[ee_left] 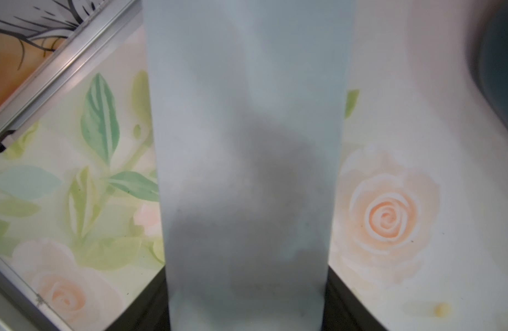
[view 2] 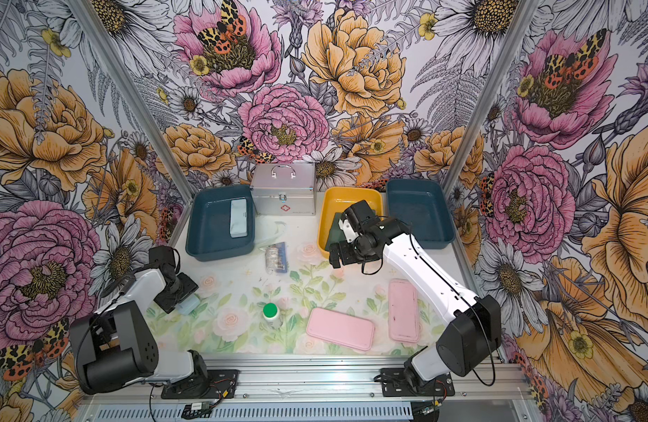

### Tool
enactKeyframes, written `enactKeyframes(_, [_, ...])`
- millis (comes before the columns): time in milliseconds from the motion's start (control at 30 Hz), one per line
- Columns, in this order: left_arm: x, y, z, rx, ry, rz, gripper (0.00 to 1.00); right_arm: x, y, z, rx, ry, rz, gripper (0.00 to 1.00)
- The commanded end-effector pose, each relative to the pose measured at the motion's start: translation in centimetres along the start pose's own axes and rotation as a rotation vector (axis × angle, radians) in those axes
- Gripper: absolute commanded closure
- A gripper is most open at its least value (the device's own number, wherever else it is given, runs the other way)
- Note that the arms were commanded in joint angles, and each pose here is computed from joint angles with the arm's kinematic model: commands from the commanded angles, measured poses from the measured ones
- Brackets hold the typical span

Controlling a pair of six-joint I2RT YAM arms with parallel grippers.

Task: Place the pencil cases by color into the storage box
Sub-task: Pick up the pencil case from the center of the board, then place the pencil case at the storage box.

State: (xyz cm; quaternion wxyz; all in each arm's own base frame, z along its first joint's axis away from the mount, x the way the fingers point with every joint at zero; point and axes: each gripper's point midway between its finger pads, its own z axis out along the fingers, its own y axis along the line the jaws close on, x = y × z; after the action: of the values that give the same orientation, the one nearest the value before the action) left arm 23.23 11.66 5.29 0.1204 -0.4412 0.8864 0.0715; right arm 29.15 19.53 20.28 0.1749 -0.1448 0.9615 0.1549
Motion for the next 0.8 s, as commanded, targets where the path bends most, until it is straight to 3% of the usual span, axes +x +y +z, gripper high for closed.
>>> enactKeyframes(0, [-1.8, -0.4, -3.5, 0.027, -0.097, -0.038, 0.56, -0.7, 0.3, -0.1, -0.016, -0.025, -0.024, 0.01])
enactKeyframes(267, [-5.0, -3.0, -10.4, 0.178, -0.231, 0.011, 0.55, -1.0, -0.1, 0.5, -0.019, -0.019, -0.021, 0.01])
enactKeyframes(533, [-7.7, -11.0, -15.0, 0.255, -0.326, 0.327, 0.51, -1.5, -0.5, 1.1, -0.029, -0.022, -0.003, 0.01])
enactKeyframes(767, [-10.9, -18.0, -15.4, 0.237, -0.345, 0.53, 0.5, -1.5, -1.1, 1.9, -0.028, -0.011, 0.021, 0.01])
